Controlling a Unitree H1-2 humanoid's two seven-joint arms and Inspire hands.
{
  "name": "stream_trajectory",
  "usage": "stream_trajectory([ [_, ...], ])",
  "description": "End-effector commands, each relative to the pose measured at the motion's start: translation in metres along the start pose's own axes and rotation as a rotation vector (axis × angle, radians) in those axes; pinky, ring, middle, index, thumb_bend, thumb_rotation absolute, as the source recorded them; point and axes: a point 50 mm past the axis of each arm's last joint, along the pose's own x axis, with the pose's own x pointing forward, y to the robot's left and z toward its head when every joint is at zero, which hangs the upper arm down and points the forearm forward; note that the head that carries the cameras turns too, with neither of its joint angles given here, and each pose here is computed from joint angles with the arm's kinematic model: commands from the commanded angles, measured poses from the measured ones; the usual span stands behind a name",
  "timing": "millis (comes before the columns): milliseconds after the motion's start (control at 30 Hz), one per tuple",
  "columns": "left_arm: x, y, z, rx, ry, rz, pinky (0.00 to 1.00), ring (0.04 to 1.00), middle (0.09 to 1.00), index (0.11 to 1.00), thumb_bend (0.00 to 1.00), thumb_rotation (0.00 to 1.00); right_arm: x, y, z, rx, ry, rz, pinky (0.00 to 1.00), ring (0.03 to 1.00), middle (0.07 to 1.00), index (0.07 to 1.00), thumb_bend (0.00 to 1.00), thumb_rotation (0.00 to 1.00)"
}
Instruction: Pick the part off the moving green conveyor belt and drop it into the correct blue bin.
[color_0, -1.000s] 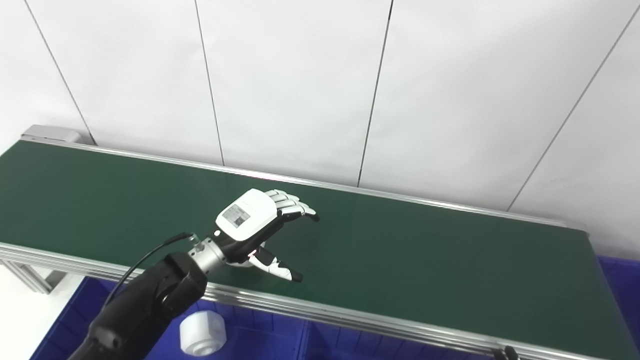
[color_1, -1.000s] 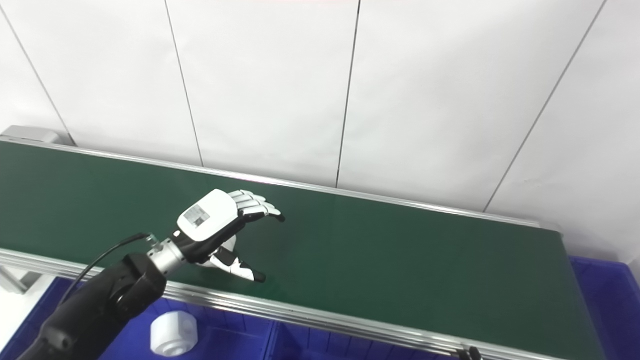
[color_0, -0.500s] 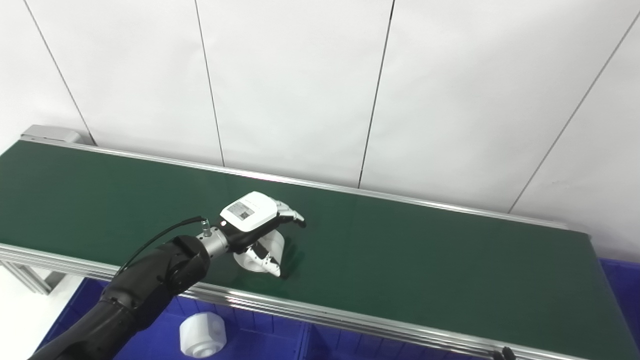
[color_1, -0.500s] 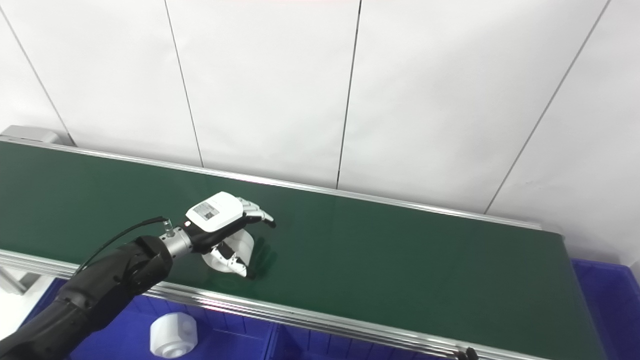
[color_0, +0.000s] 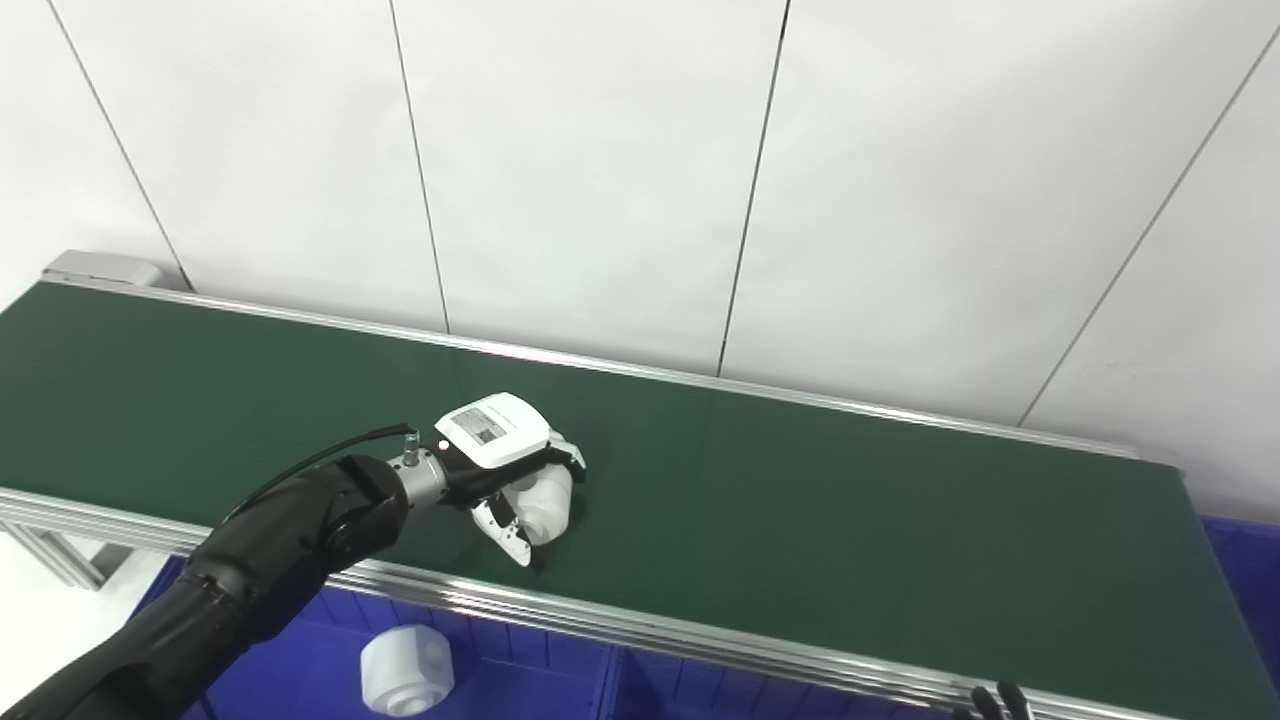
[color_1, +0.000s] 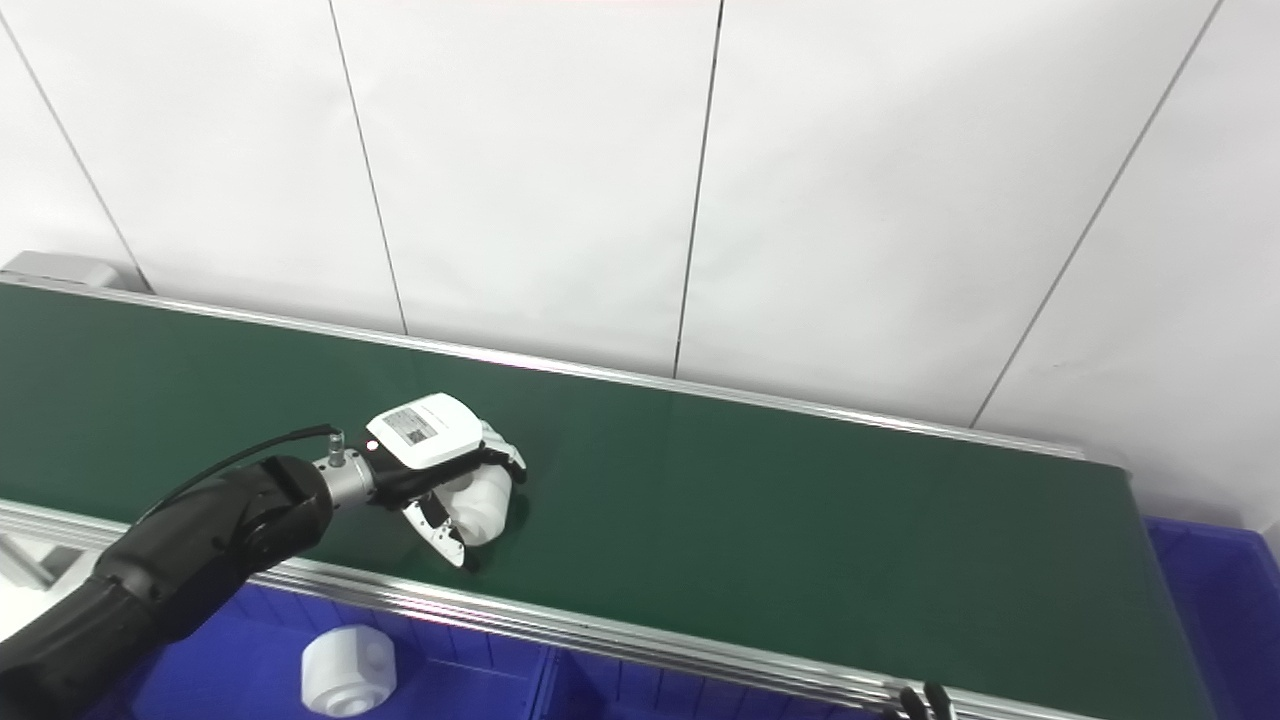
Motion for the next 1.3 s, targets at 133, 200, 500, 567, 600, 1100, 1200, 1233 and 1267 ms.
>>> stream_trajectory([
  [133, 0.005, 0.007, 0.004, 0.006, -0.029, 0.221, 0.37, 0.381, 0.446, 0.517, 0.53, 0.0, 0.0, 0.001, 0.014, -0.001, -0.055, 0.018, 1.0, 0.911, 0.933, 0.978, 0.69, 1.0],
  [200, 0.005, 0.008, 0.007, 0.03, -0.036, 0.205, 0.36, 0.374, 0.44, 0.516, 0.52, 0.0, -0.001, 0.0, 0.014, -0.001, -0.053, 0.022, 1.0, 0.913, 0.936, 0.977, 0.69, 1.0],
  [500, 0.004, 0.045, 0.032, 0.082, -0.063, 0.131, 0.19, 0.249, 0.397, 0.512, 0.52, 0.0, -0.002, 0.0, 0.017, -0.011, -0.059, 0.024, 0.99, 0.902, 0.934, 0.973, 0.69, 1.0],
  [567, 0.0, 0.057, 0.04, 0.091, -0.089, 0.142, 0.19, 0.237, 0.461, 0.489, 0.52, 0.0, -0.002, 0.0, 0.018, -0.004, -0.064, 0.024, 0.98, 0.897, 0.931, 0.97, 0.7, 1.0],
  [600, -0.002, 0.063, 0.044, 0.094, -0.097, 0.144, 0.19, 0.235, 0.469, 0.486, 0.53, 0.0, -0.002, 0.001, 0.02, -0.003, -0.064, 0.028, 0.98, 0.898, 0.93, 0.971, 0.7, 1.0],
  [1100, -0.098, 0.059, 0.113, -0.087, -0.137, 0.094, 0.22, 0.291, 0.428, 0.526, 0.52, 0.0, -0.003, 0.002, 0.054, 0.014, -0.071, 0.037, 0.95, 0.889, 0.932, 0.958, 0.73, 0.97],
  [1200, -0.119, 0.043, 0.128, -0.127, -0.109, 0.084, 0.22, 0.298, 0.439, 0.524, 0.52, 0.0, -0.001, 0.003, 0.068, 0.002, -0.073, 0.033, 0.94, 0.883, 0.922, 0.946, 0.72, 0.97],
  [1233, -0.124, 0.039, 0.131, -0.138, -0.101, 0.084, 0.2, 0.273, 0.431, 0.524, 0.52, 0.0, 0.0, 0.004, 0.072, -0.001, -0.074, 0.032, 0.94, 0.883, 0.918, 0.942, 0.7, 0.97],
  [1267, -0.126, 0.037, 0.134, -0.145, -0.095, 0.083, 0.18, 0.258, 0.429, 0.524, 0.52, 0.0, 0.001, 0.004, 0.076, -0.003, -0.075, 0.032, 0.95, 0.888, 0.92, 0.944, 0.69, 0.98],
])
